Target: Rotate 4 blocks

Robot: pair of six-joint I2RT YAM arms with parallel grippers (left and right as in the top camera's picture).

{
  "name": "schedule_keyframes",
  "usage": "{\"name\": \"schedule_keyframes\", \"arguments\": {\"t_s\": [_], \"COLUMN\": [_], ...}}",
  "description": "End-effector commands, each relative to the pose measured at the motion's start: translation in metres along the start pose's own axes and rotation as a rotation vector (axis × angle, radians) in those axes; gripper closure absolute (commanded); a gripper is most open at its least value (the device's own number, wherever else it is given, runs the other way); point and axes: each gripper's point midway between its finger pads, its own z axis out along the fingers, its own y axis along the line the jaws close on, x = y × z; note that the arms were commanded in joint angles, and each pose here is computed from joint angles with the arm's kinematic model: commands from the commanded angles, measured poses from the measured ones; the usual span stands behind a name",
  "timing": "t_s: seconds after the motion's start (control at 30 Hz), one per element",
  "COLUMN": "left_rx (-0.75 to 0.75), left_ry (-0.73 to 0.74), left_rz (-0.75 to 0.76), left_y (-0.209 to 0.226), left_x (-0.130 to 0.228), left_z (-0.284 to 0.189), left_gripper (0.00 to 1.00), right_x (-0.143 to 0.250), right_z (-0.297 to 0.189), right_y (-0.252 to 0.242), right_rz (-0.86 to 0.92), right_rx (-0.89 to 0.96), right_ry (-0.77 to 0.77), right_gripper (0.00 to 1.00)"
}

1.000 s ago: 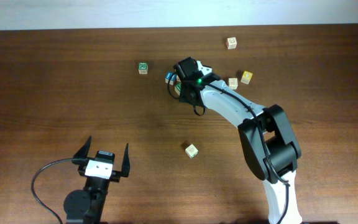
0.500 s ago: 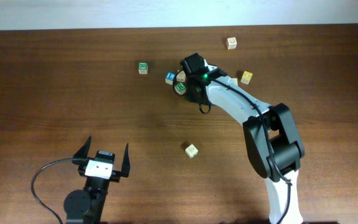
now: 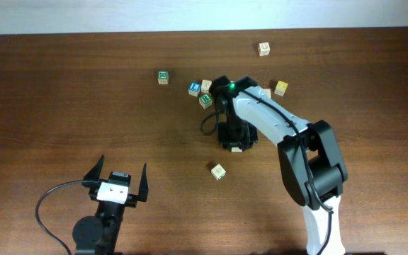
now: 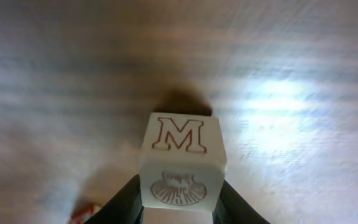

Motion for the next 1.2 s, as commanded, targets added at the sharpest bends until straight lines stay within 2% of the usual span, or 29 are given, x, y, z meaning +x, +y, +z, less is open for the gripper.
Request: {"name": "schedule_keyframes", "arguments": {"t_s": [0.0, 0.07, 0.17, 0.33, 0.47, 0.63, 0.73, 0.9, 1.1, 1.13, 1.17], "left_rx": [-0.003, -0.003, -0.004, -0.004, -0.003, -0.004, -0.003, -0.003, -0.004, -0.004, -0.004], "left_ry": [0.004, 0.004, 0.003, 0.003, 0.004, 0.003, 0.004, 0.004, 0.003, 0.003, 0.003], "left_rz": [0.013, 0.013, 0.013, 0.013, 0.013, 0.013, 0.013, 0.013, 0.013, 0.013, 0.013], "left_y": [0.0, 0.0, 0.0, 0.0, 0.0, 0.0, 0.0, 0.0, 0.0, 0.0, 0.0], "left_x": [0.001, 0.001, 0.001, 0.001, 0.001, 0.001, 0.001, 0.001, 0.001, 0.001, 0.001], "left_z": [0.0, 0.0, 0.0, 0.0, 0.0, 0.0, 0.0, 0.0, 0.0, 0.0, 0.0], "left_gripper": [0.01, 0.01, 0.01, 0.01, 0.01, 0.01, 0.01, 0.01, 0.01, 0.01, 0.01], "right_x": [0.017, 0.024, 0.034, 0.029, -0.006, -0.073, -0.113, -0.151, -0.162, -0.16, -0.16], "right_z": [-0.005, -0.005, -0.007, -0.031, -0.069, -0.092, -0.088, -0.064, -0.023, -0.02, -0.019], "right_y": [0.009, 0.015, 0.013, 0.0, 0.013, 0.05, 0.057, 0.072, 0.075, 0.074, 0.073], "right_rz": [-0.046, -0.067, -0.108, -0.114, -0.177, -0.215, -0.086, -0.074, -0.195, -0.2, -0.199], "right_rx": [-0.013, -0.028, -0.021, 0.013, -0.055, -0.172, -0.185, -0.206, -0.151, -0.143, -0.14], "right_ry": [0.023, 0.044, 0.085, 0.08, -0.071, -0.365, -0.496, -0.58, -0.554, -0.545, -0.543], "right_gripper": [0.66, 0.65, 0.5, 0.44, 0.42, 0.41, 0.39, 0.34, 0.33, 0.34, 0.4]}}
